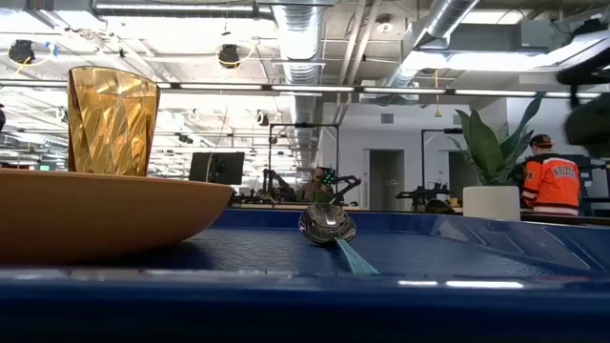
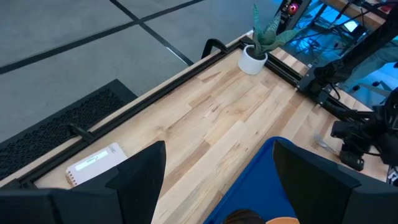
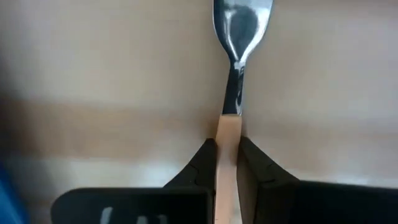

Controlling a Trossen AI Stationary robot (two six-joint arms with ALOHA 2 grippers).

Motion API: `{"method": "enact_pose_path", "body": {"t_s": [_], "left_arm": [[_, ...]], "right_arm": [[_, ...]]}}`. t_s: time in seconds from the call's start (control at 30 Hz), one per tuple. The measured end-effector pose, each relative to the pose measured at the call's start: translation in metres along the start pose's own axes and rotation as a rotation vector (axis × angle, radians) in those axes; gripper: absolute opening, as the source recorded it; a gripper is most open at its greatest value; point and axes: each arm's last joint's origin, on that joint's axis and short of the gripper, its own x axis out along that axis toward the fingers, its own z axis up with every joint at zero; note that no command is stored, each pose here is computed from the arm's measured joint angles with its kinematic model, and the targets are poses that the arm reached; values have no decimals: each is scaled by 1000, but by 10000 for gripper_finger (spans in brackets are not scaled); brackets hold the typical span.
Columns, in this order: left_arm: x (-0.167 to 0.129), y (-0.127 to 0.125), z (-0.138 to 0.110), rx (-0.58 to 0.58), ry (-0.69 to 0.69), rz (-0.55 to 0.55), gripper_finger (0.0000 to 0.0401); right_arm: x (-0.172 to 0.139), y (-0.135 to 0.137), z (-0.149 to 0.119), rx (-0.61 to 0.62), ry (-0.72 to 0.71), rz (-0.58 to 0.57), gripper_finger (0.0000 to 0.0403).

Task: Pick and place plate/cup/fork/spoon on tray
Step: Put the orange fork on the blue tray to the right of the blue spoon

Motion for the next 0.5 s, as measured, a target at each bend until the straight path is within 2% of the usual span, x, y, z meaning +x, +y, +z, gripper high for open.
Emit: {"method": "enact_pose_path", "body": {"t_s": [0.5], "left_arm": [[0,0,0,-4,0,-1,282]], "right_arm": [[-30,19,11,-72,-25,-51,39]]}}
